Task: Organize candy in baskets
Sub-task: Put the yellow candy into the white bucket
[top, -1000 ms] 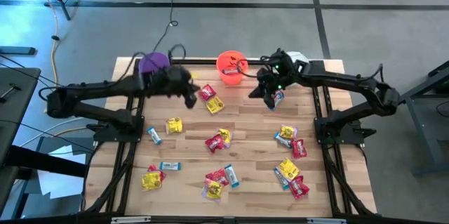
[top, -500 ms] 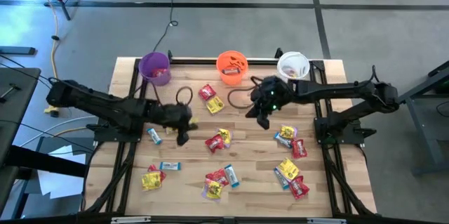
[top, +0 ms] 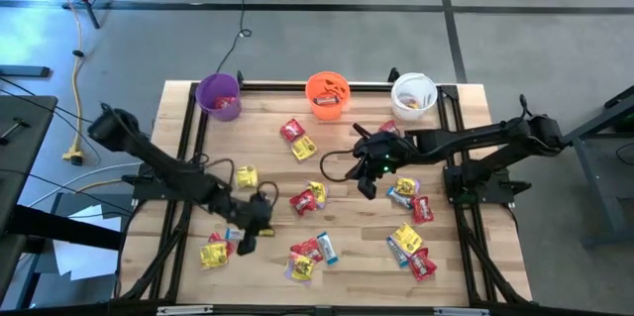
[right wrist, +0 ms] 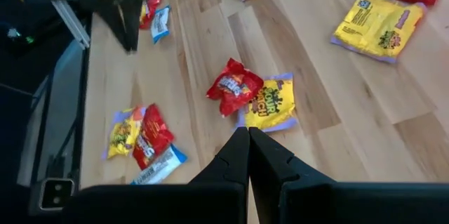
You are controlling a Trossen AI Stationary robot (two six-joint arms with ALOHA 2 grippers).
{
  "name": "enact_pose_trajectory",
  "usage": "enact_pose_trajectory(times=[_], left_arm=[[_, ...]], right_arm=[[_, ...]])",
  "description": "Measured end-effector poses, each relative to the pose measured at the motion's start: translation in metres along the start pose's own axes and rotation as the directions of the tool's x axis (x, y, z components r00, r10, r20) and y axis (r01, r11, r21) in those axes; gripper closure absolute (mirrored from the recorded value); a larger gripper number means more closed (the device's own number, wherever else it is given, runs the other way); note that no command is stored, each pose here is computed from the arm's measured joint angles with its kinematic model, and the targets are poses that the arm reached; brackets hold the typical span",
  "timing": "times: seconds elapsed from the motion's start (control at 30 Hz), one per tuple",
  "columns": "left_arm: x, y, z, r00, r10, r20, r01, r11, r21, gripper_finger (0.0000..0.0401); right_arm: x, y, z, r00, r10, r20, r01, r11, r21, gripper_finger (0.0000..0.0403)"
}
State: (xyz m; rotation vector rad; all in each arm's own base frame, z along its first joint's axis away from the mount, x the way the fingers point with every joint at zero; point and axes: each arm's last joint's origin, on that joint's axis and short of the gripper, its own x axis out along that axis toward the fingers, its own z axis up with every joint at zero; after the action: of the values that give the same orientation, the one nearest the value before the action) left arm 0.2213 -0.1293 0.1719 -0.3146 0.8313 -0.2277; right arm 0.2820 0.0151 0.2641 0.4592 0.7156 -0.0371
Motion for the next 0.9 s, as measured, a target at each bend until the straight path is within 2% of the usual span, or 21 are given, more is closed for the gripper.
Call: enact_pose_trajectory(times=[0.2,0.43,0.57,0.77,0.9], left_arm=[[0.032,-0.018,-0.002,0.999,-0.046,0.002,0.046,0.999,-0.012,0.0324],[0.071,-0.029,-0.008,0.996,0.001,-0.091,0.002,0.999,0.036,0.0269],[0.087,-0.029,-0.009,0.991,0.038,-0.128,-0.032,0.998,0.048,0.0256],[0.093,-0.034,0.001,0.993,0.081,-0.082,-0.073,0.992,0.106,0.0251],[0.093,-0.036,0.005,0.995,0.075,-0.071,-0.065,0.988,0.143,0.0250]], right_arm=[[0.001,0.008,-0.004,1.000,0.022,-0.014,-0.022,0.999,-0.038,0.0403],[0.001,0.012,-0.006,0.999,0.043,-0.026,-0.045,0.996,-0.081,0.0403],[0.001,0.013,-0.007,0.998,0.058,-0.035,-0.060,0.995,-0.083,0.0403],[0.001,0.013,-0.007,0.997,0.069,-0.041,-0.073,0.992,-0.101,0.0403],[0.001,0.013,-0.007,0.996,0.071,-0.044,-0.076,0.992,-0.101,0.0403]])
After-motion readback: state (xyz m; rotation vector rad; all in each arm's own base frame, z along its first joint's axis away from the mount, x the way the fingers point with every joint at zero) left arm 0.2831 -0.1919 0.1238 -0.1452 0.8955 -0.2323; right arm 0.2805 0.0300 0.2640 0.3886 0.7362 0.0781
